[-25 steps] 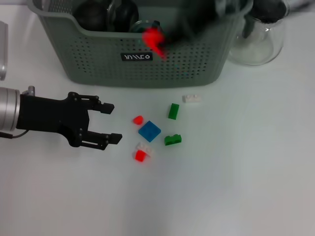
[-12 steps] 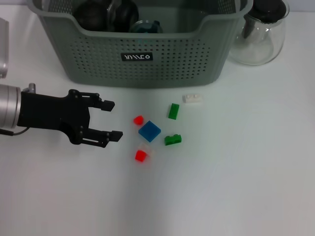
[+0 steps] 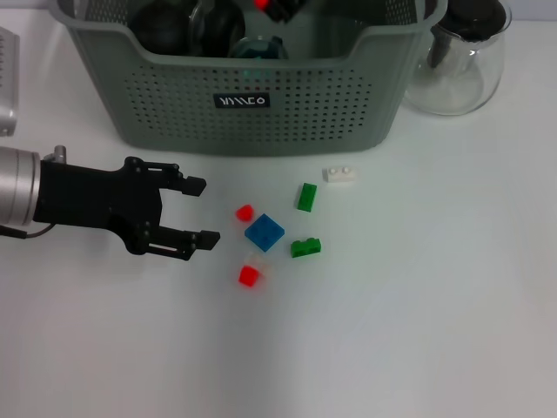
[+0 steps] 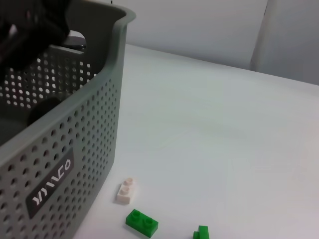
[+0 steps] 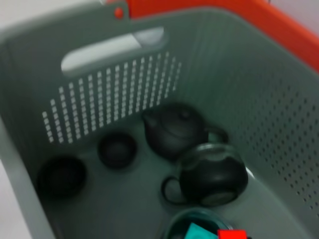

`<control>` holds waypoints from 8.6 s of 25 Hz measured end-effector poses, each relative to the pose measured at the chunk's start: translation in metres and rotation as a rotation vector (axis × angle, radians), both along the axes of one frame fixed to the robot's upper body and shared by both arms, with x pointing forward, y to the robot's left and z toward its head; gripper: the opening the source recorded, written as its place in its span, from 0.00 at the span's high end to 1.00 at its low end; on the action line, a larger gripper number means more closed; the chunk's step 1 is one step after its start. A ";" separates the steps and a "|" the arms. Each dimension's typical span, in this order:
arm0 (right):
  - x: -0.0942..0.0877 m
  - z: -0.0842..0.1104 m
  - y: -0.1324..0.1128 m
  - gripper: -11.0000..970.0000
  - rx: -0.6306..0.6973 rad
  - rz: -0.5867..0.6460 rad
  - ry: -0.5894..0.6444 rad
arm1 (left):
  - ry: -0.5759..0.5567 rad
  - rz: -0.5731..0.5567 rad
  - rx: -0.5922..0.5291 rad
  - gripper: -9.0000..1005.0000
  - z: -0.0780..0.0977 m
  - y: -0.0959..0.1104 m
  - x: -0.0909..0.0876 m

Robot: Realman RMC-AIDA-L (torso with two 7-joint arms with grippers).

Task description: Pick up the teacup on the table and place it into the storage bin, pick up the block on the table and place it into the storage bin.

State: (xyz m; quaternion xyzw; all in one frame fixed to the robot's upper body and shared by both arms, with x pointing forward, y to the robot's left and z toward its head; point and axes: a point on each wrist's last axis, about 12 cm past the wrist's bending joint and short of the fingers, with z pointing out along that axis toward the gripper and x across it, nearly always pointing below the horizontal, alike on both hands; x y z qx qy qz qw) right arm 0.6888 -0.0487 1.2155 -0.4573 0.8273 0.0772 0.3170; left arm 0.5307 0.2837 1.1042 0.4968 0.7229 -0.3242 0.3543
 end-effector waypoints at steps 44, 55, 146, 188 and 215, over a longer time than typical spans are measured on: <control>-0.119 0.013 -0.086 0.24 0.000 0.392 0.435 | 0.000 0.001 0.007 0.21 0.002 0.004 0.001; -0.104 -0.071 -0.031 0.26 -0.240 0.410 0.390 | 0.000 0.005 0.005 0.21 0.001 0.002 0.002; -0.002 -0.006 -0.008 0.82 -0.131 0.025 -0.046 | -0.006 0.030 -0.005 0.21 0.001 0.008 0.000; -0.152 0.025 -0.121 0.21 0.259 0.332 0.275 | 0.257 0.026 0.323 0.21 0.022 -0.025 0.003; -0.129 -0.037 -0.160 0.22 0.024 0.330 0.350 | 0.518 0.403 0.547 0.23 0.033 -0.151 0.012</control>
